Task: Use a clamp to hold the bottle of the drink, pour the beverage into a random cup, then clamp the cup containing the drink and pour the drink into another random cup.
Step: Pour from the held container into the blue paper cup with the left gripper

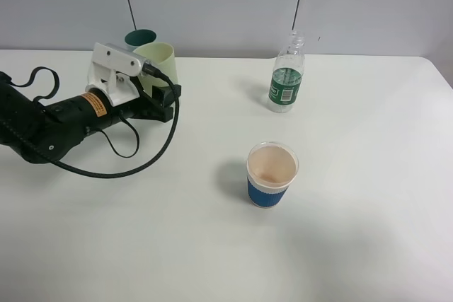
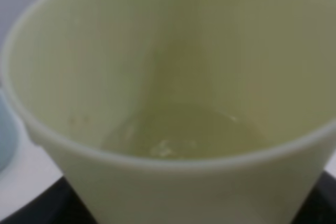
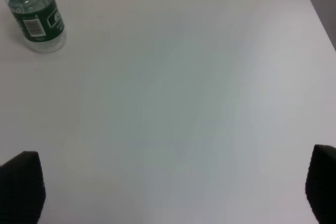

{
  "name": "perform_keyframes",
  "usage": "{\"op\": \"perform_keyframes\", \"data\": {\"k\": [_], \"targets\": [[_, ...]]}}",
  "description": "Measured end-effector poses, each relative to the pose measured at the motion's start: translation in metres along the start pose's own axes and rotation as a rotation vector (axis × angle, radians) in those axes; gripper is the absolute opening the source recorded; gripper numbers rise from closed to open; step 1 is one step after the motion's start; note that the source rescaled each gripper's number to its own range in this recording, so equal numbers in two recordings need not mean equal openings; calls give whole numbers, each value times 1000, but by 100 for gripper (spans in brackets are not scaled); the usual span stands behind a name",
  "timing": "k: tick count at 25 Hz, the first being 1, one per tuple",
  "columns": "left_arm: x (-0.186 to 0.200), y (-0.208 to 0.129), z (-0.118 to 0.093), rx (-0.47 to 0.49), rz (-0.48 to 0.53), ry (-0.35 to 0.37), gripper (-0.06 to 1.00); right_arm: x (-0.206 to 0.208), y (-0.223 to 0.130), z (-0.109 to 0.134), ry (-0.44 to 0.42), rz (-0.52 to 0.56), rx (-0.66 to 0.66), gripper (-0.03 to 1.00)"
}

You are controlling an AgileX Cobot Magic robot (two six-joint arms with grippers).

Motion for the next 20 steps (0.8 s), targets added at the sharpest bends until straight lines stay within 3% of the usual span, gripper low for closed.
{"op": "perform_keyframes", "data": {"k": [5,12,20], "targets": [[15,9,9,11,-4,87,5,0,0,0,0,0,0,100],[24,23,10,33,-9,151,5,0,0,0,0,0,0,100],[26,22,-18,-111,80,238,5,0,0,0,0,0,0,100]]}}
Point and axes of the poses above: a point on each arm's last joint axis where the gripper is mounted, x pointing back along that axis away from the gripper, z along the wrist's bending axis when the last joint is at zero, y = z × x, the point moved 3 cm from there along -x, pointing out along that axis toward the gripper, and after that the axes turned 8 degrees about -x, right-handed, at the moved point
